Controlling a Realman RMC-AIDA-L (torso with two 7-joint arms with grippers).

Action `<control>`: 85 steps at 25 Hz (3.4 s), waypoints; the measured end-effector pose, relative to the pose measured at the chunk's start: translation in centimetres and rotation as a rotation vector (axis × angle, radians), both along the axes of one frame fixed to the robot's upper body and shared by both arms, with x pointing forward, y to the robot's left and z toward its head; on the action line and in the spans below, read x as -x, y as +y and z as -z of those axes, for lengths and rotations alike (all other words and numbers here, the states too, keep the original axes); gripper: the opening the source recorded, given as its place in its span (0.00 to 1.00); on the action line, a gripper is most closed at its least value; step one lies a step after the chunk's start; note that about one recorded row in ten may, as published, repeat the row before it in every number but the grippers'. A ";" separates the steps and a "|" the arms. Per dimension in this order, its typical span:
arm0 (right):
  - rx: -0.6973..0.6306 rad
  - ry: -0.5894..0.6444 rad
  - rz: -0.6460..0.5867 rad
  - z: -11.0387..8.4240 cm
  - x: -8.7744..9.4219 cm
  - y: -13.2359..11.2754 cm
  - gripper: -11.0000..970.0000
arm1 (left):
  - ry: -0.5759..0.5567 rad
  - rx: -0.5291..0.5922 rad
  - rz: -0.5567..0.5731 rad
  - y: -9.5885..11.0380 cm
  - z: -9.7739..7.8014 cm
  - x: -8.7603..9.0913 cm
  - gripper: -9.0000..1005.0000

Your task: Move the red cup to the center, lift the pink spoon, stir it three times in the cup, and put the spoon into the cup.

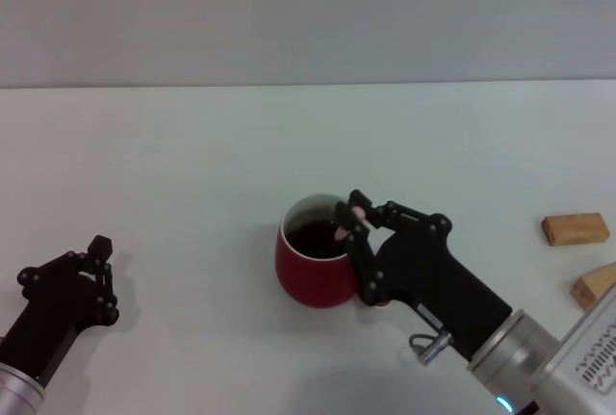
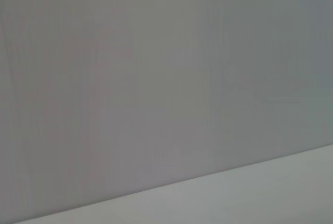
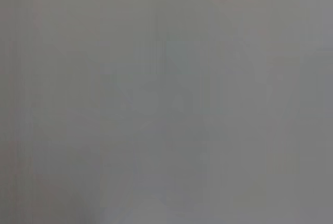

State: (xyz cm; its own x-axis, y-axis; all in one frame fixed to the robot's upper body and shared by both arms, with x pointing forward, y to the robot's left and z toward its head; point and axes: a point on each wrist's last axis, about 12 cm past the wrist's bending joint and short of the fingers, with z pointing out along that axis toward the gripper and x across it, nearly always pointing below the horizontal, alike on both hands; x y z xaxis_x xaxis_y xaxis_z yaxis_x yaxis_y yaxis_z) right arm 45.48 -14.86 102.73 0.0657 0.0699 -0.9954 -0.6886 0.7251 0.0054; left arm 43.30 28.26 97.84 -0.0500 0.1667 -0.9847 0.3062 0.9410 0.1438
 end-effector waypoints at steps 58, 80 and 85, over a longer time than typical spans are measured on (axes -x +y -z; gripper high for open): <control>-0.094 -0.064 0.516 1.3 3.2 -10.6 0.47 | -0.140 0.074 -0.077 1.2 -1.6 1.3 0.01; -0.068 -0.036 0.573 2.2 4.4 -12.0 0.47 | -0.137 0.044 -0.140 2.3 -1.3 2.6 0.01; -0.065 -0.034 0.576 2.2 4.4 -12.0 0.47 | -0.140 0.041 -0.139 2.4 -1.3 2.4 0.01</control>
